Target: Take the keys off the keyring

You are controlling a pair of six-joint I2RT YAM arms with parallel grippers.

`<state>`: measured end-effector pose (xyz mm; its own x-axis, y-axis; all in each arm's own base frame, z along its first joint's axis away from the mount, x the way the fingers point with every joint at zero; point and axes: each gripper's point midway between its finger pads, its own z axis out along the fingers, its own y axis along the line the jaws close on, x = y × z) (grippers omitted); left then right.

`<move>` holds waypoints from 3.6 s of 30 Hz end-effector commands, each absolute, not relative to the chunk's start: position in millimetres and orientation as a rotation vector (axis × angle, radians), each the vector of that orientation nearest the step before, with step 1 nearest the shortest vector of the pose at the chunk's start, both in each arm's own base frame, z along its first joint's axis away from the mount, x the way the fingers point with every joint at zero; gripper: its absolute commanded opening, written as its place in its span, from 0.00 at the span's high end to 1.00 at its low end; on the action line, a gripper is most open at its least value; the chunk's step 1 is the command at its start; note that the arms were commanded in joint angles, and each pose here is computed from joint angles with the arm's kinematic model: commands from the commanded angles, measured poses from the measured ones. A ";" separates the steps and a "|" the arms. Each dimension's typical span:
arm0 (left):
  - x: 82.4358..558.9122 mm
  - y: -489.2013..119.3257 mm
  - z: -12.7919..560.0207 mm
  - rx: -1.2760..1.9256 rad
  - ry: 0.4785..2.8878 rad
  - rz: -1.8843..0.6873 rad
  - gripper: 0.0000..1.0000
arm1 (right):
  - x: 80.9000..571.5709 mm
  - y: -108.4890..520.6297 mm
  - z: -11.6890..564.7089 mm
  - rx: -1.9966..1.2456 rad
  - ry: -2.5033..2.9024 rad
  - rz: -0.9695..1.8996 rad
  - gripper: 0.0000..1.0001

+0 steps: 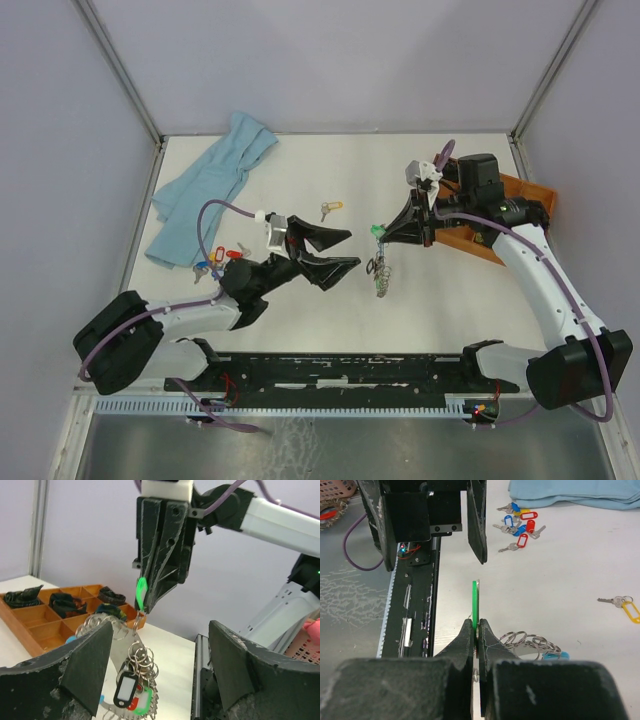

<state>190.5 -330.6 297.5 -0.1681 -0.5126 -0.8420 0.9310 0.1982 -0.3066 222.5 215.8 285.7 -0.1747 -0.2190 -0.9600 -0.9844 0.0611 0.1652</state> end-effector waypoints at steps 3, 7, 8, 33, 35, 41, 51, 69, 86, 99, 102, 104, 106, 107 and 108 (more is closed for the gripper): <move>166.6 -325.2 334.9 0.590 0.934 -1.418 0.15 | 196.0 218.8 304.9 -1.329 1.340 1.261 0.99; 167.2 -331.1 340.5 0.573 0.927 -1.477 0.13 | 191.5 219.8 305.2 -1.335 1.318 1.282 0.99; 168.0 -332.5 342.5 0.564 0.924 -1.492 0.13 | 190.4 220.5 305.6 -1.337 1.314 1.290 0.99; 186.1 -367.1 344.2 0.479 0.865 -1.475 0.70 | 185.3 233.4 298.2 -1.360 1.315 1.359 0.99; 186.0 -366.7 345.5 0.477 0.861 -1.474 0.73 | 185.1 233.9 297.4 -1.360 1.317 1.364 0.99; 183.8 -365.6 349.2 0.480 0.848 -1.480 0.71 | 185.5 234.4 296.9 -1.358 1.320 1.367 0.99; 182.1 -359.6 358.5 0.469 0.818 -1.470 0.65 | 186.3 234.8 296.1 -1.356 1.324 1.370 0.99; 179.3 -363.0 356.5 0.490 0.819 -1.485 0.97 | 186.0 234.7 296.4 -1.353 1.325 1.374 0.99; 183.9 -348.7 357.8 0.469 0.870 -1.397 0.97 | 193.0 235.0 292.8 -1.328 1.376 1.347 0.63; 182.8 -343.8 348.4 0.496 0.936 -1.403 0.97 | 186.4 231.4 294.9 -1.349 1.350 1.328 0.45; 179.2 -342.8 347.7 0.507 0.937 -1.409 0.97 | 185.4 231.0 288.2 -1.366 1.341 1.327 0.44; 177.6 -340.8 348.9 0.511 0.933 -1.409 0.97 | 185.4 230.3 283.5 -1.380 1.339 1.315 0.43; 175.2 -340.0 349.8 0.519 0.929 -1.411 0.97 | 184.6 229.3 278.6 -1.396 1.334 1.302 0.43; 174.2 -339.4 350.4 0.522 0.927 -1.412 0.97 | 184.9 228.7 276.3 -1.411 1.319 1.285 0.43; 173.7 -338.9 350.2 0.523 0.928 -1.413 0.97 | 184.4 228.6 273.5 -1.420 1.313 1.280 0.43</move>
<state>185.1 -352.1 320.2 -0.1694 -0.5396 -0.8247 0.9449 0.1489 -0.2915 188.4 230.3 279.7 -0.1256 -0.1820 -0.9752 -0.9830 -0.1100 0.1472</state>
